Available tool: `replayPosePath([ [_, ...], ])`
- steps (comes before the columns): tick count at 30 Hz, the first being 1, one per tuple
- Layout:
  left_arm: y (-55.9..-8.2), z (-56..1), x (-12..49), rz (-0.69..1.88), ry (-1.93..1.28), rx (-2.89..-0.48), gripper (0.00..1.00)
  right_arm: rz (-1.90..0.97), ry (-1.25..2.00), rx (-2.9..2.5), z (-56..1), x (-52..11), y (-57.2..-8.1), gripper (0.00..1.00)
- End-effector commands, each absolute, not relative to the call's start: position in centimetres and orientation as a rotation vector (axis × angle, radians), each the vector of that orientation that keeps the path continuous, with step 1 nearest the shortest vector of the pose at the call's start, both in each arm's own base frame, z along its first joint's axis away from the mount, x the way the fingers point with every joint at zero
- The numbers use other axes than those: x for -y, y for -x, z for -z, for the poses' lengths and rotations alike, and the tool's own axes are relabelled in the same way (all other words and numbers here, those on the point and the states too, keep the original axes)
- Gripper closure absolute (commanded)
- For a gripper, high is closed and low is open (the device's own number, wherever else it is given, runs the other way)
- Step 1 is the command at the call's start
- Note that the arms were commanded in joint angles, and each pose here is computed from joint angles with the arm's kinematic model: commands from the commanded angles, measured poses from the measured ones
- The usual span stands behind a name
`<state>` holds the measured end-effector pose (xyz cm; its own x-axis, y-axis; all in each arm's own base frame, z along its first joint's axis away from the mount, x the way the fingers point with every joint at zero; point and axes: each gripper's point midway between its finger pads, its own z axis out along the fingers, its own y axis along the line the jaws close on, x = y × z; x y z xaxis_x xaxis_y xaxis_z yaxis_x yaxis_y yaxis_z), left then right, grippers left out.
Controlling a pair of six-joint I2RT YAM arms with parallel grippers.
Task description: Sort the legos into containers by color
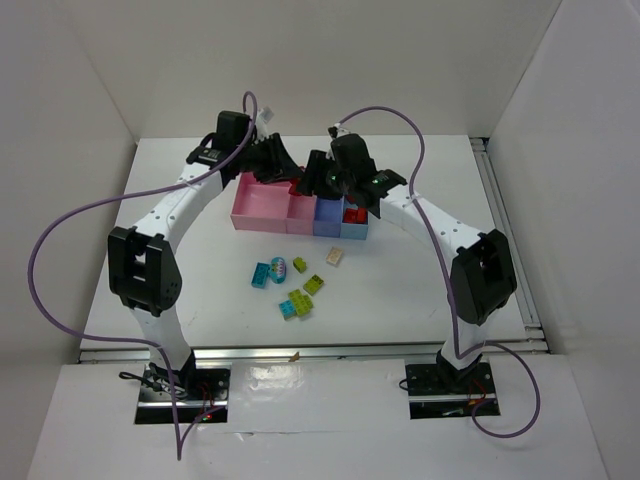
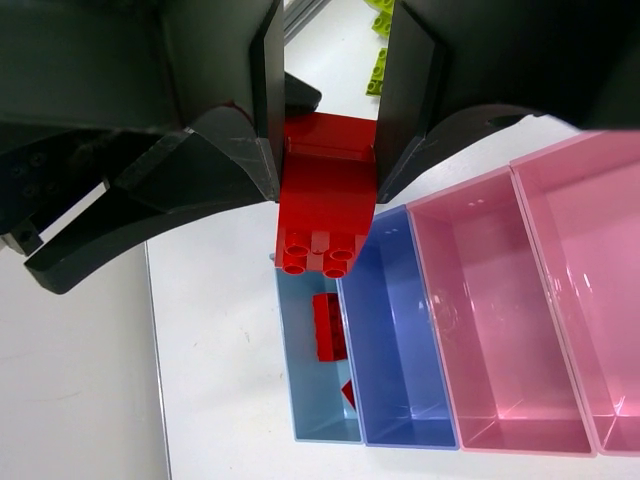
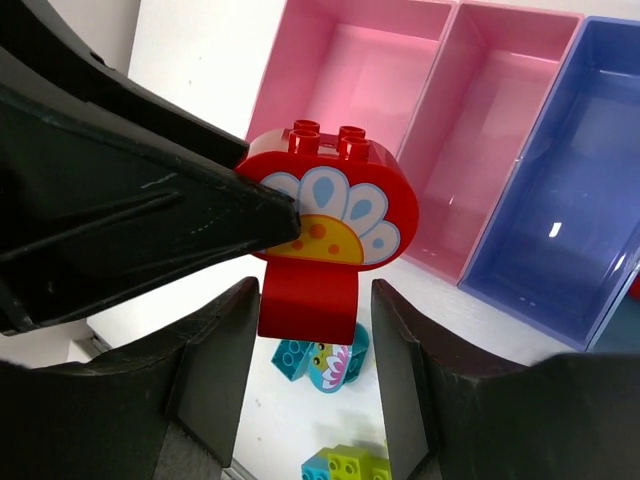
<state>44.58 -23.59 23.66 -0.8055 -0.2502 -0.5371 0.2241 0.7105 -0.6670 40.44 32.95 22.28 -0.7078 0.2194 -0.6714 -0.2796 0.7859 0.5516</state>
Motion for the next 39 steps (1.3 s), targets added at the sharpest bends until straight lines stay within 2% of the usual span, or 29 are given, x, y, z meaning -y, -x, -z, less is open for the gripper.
replayPosePath([
  [1,-44.2,-25.9,23.5,0.984,-0.017,-2.233,1.0,-0.852,0.009,-2.11,-25.3,-33.5,-41.5,0.44],
  [2,-44.1,-25.5,23.4,0.978,-0.024,-2.241,1.0,-0.852,0.009,-2.11,-25.3,-33.5,-41.5,0.42],
  [6,-43.9,-25.5,23.8,0.982,-0.034,-2.243,1.0,-0.854,-0.016,-2.111,-25.1,-33.5,-41.6,0.43],
  [12,-43.9,-25.5,23.8,0.982,-0.034,-2.243,1.0,-0.854,-0.033,-2.1,-24.8,-33.6,-42.0,0.58],
  [14,-43.9,-25.5,23.8,0.982,-0.034,-2.243,1.0,-0.862,-0.027,-2.103,-24.8,-33.7,-41.9,0.6],
  [16,-44.0,-25.4,23.7,0.973,-0.029,-2.242,1.0,-0.862,-0.027,-2.103,-24.8,-33.7,-41.9,0.68],
  [22,-44.7,-25.3,23.7,0.959,-0.006,-2.242,1.0,-0.824,-0.002,-2.182,-22.6,-33.1,-40.9,0.8],
  [26,-45.3,-25.1,24.1,0.982,0.014,-2.25,1.0,-0.785,0.028,-2.25,-20.9,-32.0,-39.1,0.82],
  [31,-46.0,-25.0,24.4,0.993,0.039,-2.254,1.0,-0.727,0.062,-2.27,-21.6,-30.2,-37.3,0.82],
  [39,-47.8,-25.1,24.3,0.949,0.064,-2.246,1.0,-0.443,-0.046,-2.255,-21.8,-24.4,-38.6,0.82],
])
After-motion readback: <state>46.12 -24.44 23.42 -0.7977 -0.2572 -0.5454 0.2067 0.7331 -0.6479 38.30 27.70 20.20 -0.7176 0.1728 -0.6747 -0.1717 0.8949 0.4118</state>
